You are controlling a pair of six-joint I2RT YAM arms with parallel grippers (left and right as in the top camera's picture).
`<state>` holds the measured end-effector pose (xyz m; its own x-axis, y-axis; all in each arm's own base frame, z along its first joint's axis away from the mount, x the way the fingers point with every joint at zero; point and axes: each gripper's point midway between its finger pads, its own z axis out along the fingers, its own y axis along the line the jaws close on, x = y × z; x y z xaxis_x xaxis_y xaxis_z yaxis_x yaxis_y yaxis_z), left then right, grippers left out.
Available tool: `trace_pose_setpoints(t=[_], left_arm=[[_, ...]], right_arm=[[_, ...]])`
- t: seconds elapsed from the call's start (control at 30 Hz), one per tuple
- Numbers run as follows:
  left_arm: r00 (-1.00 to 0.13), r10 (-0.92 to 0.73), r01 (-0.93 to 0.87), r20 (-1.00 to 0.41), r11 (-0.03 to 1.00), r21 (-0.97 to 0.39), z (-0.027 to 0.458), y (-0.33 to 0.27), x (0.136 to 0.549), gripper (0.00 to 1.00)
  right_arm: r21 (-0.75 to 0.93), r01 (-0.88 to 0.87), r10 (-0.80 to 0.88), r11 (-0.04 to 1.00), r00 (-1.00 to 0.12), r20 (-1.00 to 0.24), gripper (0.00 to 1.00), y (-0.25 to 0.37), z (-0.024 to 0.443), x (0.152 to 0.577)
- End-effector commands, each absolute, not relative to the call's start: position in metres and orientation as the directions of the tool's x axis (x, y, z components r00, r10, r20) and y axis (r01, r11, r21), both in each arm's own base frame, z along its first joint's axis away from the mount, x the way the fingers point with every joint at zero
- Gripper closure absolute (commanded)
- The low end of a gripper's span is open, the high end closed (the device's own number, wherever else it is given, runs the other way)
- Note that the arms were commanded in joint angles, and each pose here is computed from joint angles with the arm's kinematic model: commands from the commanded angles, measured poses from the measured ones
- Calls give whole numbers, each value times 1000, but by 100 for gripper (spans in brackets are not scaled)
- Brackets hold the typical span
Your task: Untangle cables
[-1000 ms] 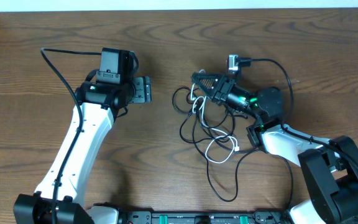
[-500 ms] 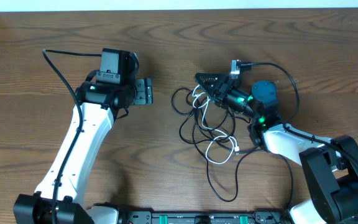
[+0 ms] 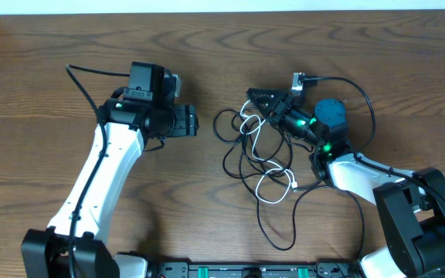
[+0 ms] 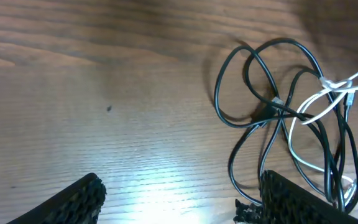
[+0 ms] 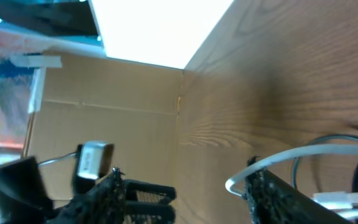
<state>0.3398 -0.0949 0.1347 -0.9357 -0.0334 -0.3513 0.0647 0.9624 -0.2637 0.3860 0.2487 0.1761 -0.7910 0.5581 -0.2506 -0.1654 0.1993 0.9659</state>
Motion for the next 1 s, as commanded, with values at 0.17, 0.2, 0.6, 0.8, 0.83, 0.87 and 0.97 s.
trace_pose_setpoints(t=[0.17,0.2,0.6,0.8,0.83,0.87,0.97], left_arm=[[-948,-29,84,-317,937,-339,132,-109,337,20],[-950,-27,94,-311,926,-366,134,-114,336,20],[-949,52,197,-311,867,-457,142,-155,324,20],[-907,185,347,-378,837,-424,144,-182,319,20],[-898,205,368,-389,836,-408,143,-185,319,20],[-894,214,371,-393,845,-385,140,-185,321,20],[-888,239,369,-394,881,-296,128,-182,327,20]], right_arm=[[966,-241,594,90,-766,-246,42,247,213,388],[967,-242,599,82,-763,-242,42,246,216,389],[967,-246,604,68,-761,-236,43,246,219,389],[967,-248,606,55,-762,-230,43,246,222,388],[968,-245,607,47,-763,-223,43,246,224,388],[969,-243,607,41,-764,-217,43,245,224,388],[966,-257,609,30,-761,-222,43,245,229,387]])
